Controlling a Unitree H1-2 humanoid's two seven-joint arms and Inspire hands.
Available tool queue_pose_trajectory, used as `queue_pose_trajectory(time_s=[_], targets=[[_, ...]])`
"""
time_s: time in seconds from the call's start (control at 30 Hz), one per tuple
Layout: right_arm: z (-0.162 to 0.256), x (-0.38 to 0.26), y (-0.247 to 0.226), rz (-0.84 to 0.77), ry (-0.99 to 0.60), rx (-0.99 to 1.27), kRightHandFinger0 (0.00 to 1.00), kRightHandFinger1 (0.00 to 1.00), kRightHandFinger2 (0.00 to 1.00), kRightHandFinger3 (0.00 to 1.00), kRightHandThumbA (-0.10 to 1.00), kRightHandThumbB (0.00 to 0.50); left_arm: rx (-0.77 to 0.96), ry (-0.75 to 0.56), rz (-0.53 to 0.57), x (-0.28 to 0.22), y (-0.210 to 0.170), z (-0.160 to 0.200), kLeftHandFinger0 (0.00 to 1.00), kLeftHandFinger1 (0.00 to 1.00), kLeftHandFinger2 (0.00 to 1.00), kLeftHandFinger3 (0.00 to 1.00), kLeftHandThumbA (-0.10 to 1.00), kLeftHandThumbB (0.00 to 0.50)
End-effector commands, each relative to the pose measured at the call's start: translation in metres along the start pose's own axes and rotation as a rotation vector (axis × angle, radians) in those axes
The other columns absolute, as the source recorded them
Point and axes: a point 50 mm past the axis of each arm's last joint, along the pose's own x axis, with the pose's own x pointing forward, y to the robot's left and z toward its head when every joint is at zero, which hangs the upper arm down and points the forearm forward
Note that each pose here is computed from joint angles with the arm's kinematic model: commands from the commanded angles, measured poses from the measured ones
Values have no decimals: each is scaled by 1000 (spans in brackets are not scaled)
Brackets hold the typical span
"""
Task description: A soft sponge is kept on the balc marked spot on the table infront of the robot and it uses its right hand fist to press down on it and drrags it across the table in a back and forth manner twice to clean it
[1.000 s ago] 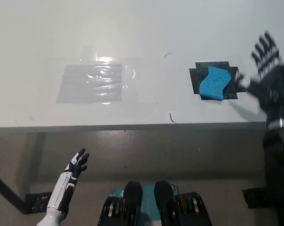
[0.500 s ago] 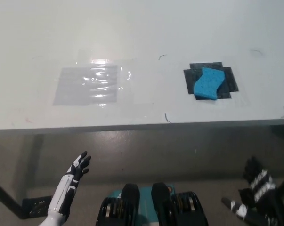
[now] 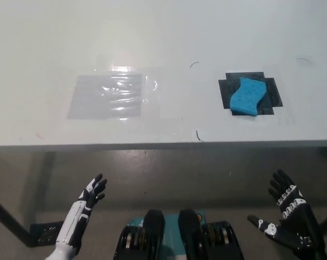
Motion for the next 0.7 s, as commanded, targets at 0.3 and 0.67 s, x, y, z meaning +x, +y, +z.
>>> queue_pose_trajectory(time_s=[0.3, 0.67], targets=[[19, 37, -2, 50, -39, -40, 1000, 1000, 1000, 1000, 1000, 206, 13, -43, -6, 12, 4, 14, 1000, 1000, 1000, 1000, 1000, 28], [19, 34, 0, 57, -49, -58, 1000, 1000, 1000, 1000, 1000, 188, 18, -41, -9, 15, 3, 16, 1000, 1000, 1000, 1000, 1000, 17]])
